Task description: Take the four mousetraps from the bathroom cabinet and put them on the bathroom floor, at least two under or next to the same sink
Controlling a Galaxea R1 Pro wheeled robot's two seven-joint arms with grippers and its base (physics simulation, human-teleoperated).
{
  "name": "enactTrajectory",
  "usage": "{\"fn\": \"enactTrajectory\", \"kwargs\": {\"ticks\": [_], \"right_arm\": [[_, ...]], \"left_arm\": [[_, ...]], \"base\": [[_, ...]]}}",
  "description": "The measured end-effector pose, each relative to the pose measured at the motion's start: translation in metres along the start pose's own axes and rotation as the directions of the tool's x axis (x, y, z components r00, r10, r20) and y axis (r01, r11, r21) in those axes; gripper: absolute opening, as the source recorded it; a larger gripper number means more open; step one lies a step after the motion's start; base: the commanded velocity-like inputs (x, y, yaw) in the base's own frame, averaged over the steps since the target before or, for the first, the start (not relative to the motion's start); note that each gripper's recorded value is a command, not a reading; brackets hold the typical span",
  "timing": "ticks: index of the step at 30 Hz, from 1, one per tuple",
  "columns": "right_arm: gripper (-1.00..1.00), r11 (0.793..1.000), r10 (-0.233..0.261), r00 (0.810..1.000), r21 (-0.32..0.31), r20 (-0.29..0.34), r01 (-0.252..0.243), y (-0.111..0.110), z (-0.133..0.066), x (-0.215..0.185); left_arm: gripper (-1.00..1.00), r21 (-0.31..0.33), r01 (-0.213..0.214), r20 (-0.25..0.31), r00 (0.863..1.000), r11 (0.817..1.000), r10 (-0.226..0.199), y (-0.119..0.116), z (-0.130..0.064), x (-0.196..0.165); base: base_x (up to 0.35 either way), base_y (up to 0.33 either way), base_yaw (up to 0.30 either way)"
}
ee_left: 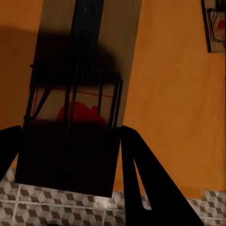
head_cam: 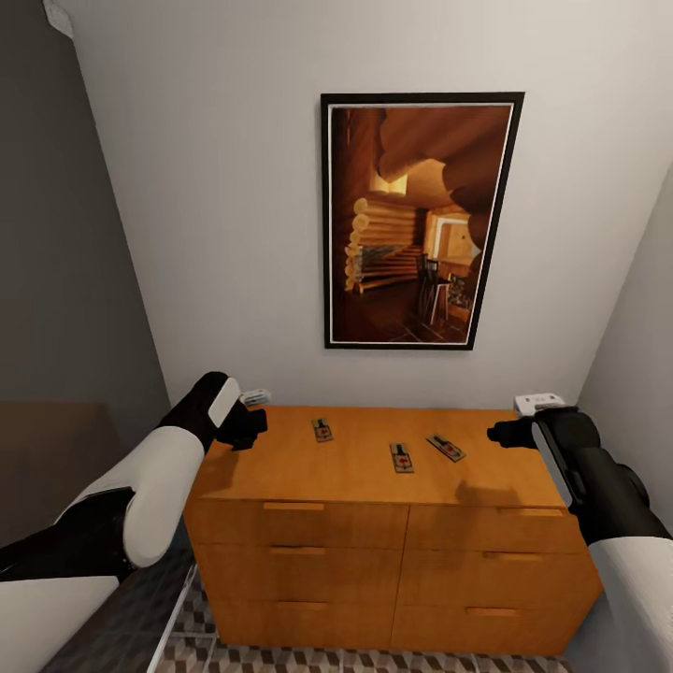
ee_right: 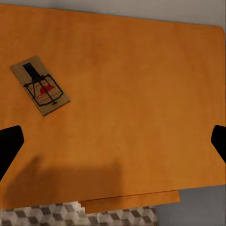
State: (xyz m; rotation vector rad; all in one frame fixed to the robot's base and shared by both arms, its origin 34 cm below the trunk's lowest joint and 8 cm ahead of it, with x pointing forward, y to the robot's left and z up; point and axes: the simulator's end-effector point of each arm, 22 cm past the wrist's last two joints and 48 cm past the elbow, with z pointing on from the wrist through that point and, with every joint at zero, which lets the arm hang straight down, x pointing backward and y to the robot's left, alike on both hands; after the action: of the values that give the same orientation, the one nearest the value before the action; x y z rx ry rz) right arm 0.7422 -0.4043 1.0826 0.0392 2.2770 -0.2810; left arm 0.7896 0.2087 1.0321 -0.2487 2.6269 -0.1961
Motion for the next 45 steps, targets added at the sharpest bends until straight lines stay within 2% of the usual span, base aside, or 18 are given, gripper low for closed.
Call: {"fn": "enactTrajectory", "kwargs": {"ticks": [8, 17, 30, 38, 45], "right_arm": [[1.0, 0.991, -0.048, 0.999, -0.128, -0.018, 0.046, 0.039, 0.002, 0.008], [1.0, 0.972, -0.148, 0.989, -0.187, -0.024, 0.14, 0.075, 0.001, 0.016], [1.0, 0.964, -0.171, 0.985, -0.213, -0.032, 0.16, 0.087, 0.002, 0.022], [1.0, 0.958, -0.174, 0.984, -0.238, -0.036, 0.161, 0.093, 0.001, 0.024], [1.0, 0.955, -0.173, 0.984, -0.252, -0.039, 0.158, 0.095, 0.001, 0.026]], "left_arm": [[-1.0, 0.028, -0.01, -0.003, 1.0, 1.0, 0.01, -0.015, 0.0, 0.003], [-1.0, 0.059, -0.017, -0.007, 1.0, 0.998, 0.018, -0.03, 0.0, 0.006], [-1.0, 0.178, -0.02, -0.008, 1.0, 0.984, 0.022, -0.06, -0.003, 0.008], [-1.0, 0.195, -0.021, -0.01, 1.0, 0.981, 0.023, -0.065, -0.003, 0.009], [-1.0, 0.197, -0.022, -0.009, 1.0, 0.98, 0.025, -0.066, -0.004, 0.009]], "base": [[0.0, 0.0, 0.0], [0.0, 0.0, 0.0], [0.0, 0.0, 0.0], [0.0, -0.024, 0.0], [0.048, -0.194, 0.0]]}}
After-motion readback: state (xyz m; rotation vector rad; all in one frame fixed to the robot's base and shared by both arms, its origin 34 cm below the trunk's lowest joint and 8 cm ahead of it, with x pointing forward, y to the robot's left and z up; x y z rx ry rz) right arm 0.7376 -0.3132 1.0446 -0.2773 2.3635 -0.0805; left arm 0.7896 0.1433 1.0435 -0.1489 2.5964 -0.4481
